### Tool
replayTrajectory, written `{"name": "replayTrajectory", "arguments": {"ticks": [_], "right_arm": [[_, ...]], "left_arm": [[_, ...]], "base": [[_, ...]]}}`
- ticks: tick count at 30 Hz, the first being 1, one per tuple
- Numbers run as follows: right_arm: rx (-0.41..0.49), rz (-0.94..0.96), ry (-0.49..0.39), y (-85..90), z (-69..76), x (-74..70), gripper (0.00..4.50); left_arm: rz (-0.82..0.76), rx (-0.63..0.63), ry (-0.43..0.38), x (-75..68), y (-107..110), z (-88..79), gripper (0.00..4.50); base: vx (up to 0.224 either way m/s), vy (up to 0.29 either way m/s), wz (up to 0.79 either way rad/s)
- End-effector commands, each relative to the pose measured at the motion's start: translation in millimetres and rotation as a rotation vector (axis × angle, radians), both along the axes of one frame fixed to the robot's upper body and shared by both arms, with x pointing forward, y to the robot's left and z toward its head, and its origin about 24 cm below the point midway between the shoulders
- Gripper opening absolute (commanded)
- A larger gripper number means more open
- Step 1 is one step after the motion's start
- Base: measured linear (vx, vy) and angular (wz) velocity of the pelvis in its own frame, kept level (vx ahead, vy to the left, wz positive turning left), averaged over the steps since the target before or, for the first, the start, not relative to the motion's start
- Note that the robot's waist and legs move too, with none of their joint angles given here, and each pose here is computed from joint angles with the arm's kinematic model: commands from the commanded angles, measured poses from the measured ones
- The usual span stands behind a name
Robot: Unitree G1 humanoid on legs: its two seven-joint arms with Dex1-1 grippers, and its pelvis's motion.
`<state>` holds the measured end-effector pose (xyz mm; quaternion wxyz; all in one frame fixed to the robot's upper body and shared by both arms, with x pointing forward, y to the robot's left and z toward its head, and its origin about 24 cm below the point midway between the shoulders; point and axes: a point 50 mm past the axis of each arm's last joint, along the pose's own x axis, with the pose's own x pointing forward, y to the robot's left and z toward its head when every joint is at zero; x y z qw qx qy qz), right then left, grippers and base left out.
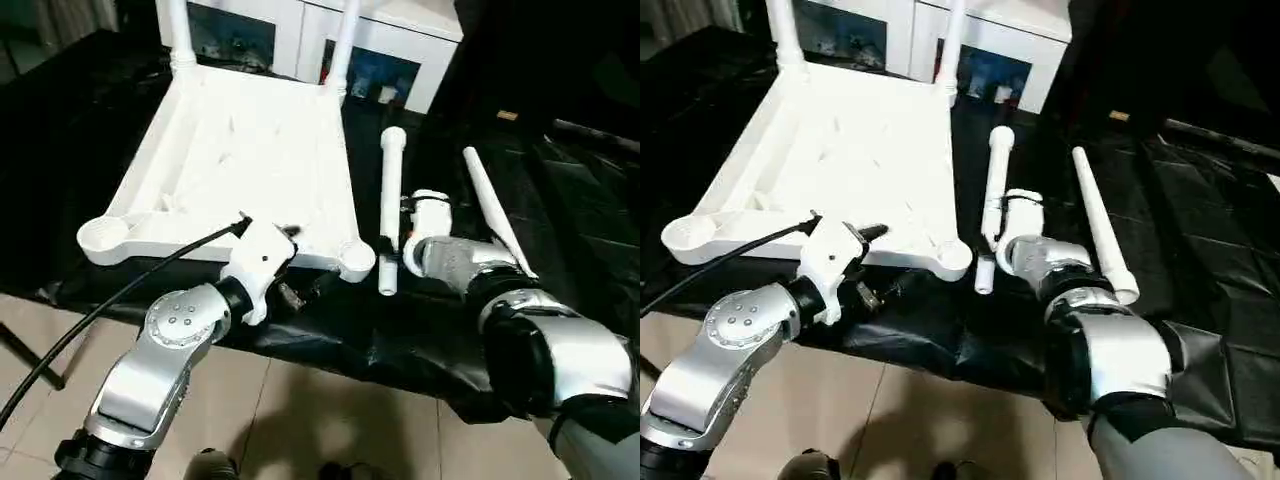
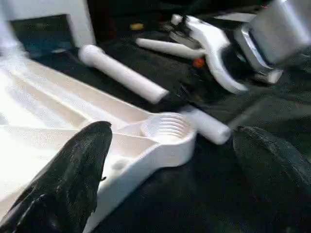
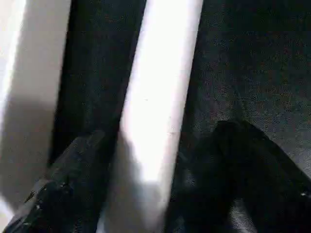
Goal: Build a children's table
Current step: Pick table leg
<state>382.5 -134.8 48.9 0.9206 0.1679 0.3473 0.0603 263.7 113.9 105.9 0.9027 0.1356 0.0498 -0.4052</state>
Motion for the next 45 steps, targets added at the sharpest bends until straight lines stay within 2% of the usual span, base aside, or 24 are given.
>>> {"name": "replayTrajectory", "arguments": {"ticks": [1,3,6,10,12,13,17,20,26,27,31,33,37,39,41,42,43,45], "right_arm": [[0.035,-0.031,0.053,-6.7,-11.6,-7.1,3.4],[0.038,-0.03,0.065,-10.9,-15.2,-9.6,3.16],[0.012,-0.009,0.104,-21.7,-26.8,-17.9,2.98],[-0.018,0.0,0.139,-30.6,-37.0,-25.7,2.59],[-0.043,0.007,0.159,-35.4,-42.6,-30.1,2.54],[-0.051,0.005,0.166,-38.1,-44.8,-31.8,2.29],[-0.054,0.004,0.166,-41.3,-45.4,-32.7,2.07],[-0.076,0.011,0.168,-48.9,-47.0,-34.9,1.76],[-0.071,0.012,0.116,-62.0,-43.2,-33.7,1.36],[-0.056,0.023,0.105,-63.1,-43.2,-34.2,1.32],[0.015,0.017,0.029,-65.6,-47.7,-37.8,1.28],[0.084,0.01,0.033,-66.7,-52.7,-43.6,1.28],[0.23,-0.003,-0.012,-66.5,-50.9,-47.0,1.28],[0.393,-0.013,-0.097,-68.3,-42.9,-50.3,1.28],[0.428,-0.005,-0.126,-68.7,-39.6,-51.6,1.28],[0.501,0.027,-0.214,-69.2,-30.4,-56.5,1.28],[0.501,0.027,-0.214,-69.2,-30.4,-56.5,1.28],[0.566,0.117,-0.33,-65.0,-18.8,-67.5,1.28]], "left_arm": [[-0.042,0.0,0.014,-1.6,-5.4,0.1,4.5],[-0.046,0.011,0.013,-0.7,-4.2,-3.2,4.5],[0.005,-0.056,0.036,3.0,-3.4,-9.5,4.5],[0.05,0.028,0.052,9.7,-2.4,-18.2,4.5],[0.038,0.029,0.044,12.5,-3.4,-16.5,4.5],[0.027,0.003,0.016,14.3,-4.7,-12.2,4.5],[0.017,-0.016,-0.01,16.6,-5.9,-8.2,4.5],[0.071,-0.009,-0.034,20.5,-3.3,-5.0,4.5],[0.154,-0.014,-0.009,20.0,5.2,-5.8,4.5],[0.204,0.002,-0.001,21.3,8.1,-9.1,4.5],[0.276,-0.081,0.046,21.1,9.6,-16.2,4.5],[0.286,-0.133,0.036,24.1,2.1,-14.4,4.5],[0.309,-0.2,0.06,33.8,-4.6,-8.3,4.5],[0.34,-0.351,0.127,43.4,-12.9,0.2,4.5],[0.338,-0.393,0.152,45.2,-15.9,1.9,4.5],[0.317,-0.502,0.251,48.8,-26.1,3.3,4.5],[0.317,-0.502,0.251,48.8,-26.1,3.3,4.5],[0.267,-0.599,0.342,51.7,-41.0,6.0,4.5]], "base": [[0.0,0.0,0.0],[0.0,0.0,0.0],[0.0,0.0,0.0],[0.0,0.0,0.0],[0.0,0.0,0.0],[0.0,0.0,0.0],[0.0,0.0,0.0],[0.0,0.0,0.0],[0.0,0.0,0.0],[0.0,0.0,0.0],[0.0,0.0,0.0],[0.0,0.0,0.0],[0.0,0.0,0.0],[0.0,0.0,0.0],[0.0,0.0,0.0],[0.0,0.0,0.0],[0.0,0.0,0.0],[0.0,0.0,0.0]]}}
